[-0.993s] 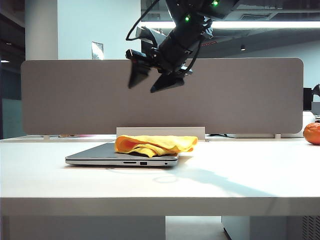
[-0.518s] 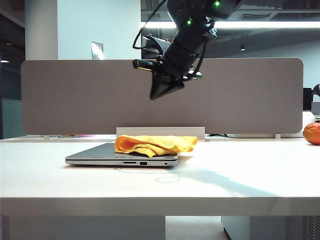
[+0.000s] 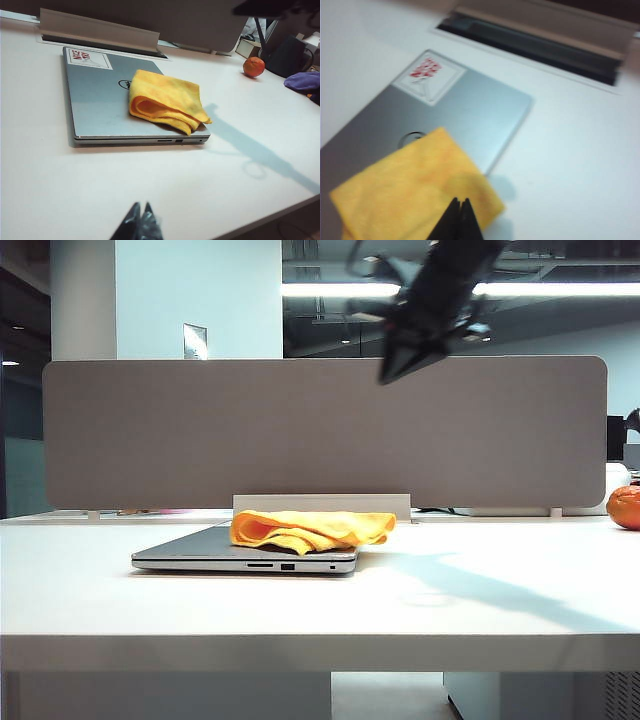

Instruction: Pick up the yellow rag and put it over the laptop.

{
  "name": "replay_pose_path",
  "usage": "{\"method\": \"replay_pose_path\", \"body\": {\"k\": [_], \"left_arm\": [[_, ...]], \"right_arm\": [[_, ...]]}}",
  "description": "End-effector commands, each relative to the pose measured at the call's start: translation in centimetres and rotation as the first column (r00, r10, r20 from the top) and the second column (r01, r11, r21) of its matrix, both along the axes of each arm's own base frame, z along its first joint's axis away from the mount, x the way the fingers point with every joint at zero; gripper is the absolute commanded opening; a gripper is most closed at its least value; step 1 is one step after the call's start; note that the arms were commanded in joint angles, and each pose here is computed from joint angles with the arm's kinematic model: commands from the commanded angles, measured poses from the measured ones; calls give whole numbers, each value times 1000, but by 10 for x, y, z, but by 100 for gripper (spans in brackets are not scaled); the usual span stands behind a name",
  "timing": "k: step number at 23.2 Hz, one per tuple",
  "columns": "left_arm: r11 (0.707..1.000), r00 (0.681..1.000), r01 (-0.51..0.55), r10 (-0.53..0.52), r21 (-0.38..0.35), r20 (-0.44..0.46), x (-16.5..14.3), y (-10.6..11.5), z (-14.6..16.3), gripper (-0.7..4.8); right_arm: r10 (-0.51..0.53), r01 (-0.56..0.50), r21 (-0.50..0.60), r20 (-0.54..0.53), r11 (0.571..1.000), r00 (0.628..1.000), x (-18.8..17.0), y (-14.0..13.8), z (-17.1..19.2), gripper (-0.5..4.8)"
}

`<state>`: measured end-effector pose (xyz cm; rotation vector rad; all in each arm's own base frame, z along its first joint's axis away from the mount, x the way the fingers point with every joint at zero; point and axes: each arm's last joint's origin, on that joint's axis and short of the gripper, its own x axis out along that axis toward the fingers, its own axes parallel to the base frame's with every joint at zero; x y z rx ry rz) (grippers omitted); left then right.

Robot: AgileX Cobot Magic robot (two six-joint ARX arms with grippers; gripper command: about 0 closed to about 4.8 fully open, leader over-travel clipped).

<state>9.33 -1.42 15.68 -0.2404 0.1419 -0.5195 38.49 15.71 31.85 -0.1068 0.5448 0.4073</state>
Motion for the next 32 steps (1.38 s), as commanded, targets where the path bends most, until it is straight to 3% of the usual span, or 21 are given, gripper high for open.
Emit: {"method": "replay_pose_path", "body": {"k": [1, 11, 17, 21, 27, 32], "left_arm": [[1000, 1000, 0, 0, -2, 15, 0, 0, 2, -6], [1000, 1000, -2, 2, 4, 16, 0, 0, 2, -6], [1000, 1000, 0, 0, 4, -12, 0, 0, -1, -6], [1000, 1000, -3, 3, 4, -13, 0, 0, -1, -6], [1000, 1000, -3, 3, 4, -13, 0, 0, -1, -6], [1000, 1000, 1, -1, 4, -13, 0, 0, -1, -6]], "right_arm": [[-54, 54, -9, -21, 998, 998, -9, -29, 2, -5], [-109, 110, 17, -29, 994, 994, -60, -91, 6, -5], [-140, 138, 45, 44, 989, 989, -109, -106, -5, -5], [-181, 177, 99, 24, 979, 983, -148, -115, -24, -5], [-235, 221, 207, 44, 953, 971, -177, -120, -53, -5], [-287, 264, 208, 86, 942, 954, -198, -125, -74, -5]]}}
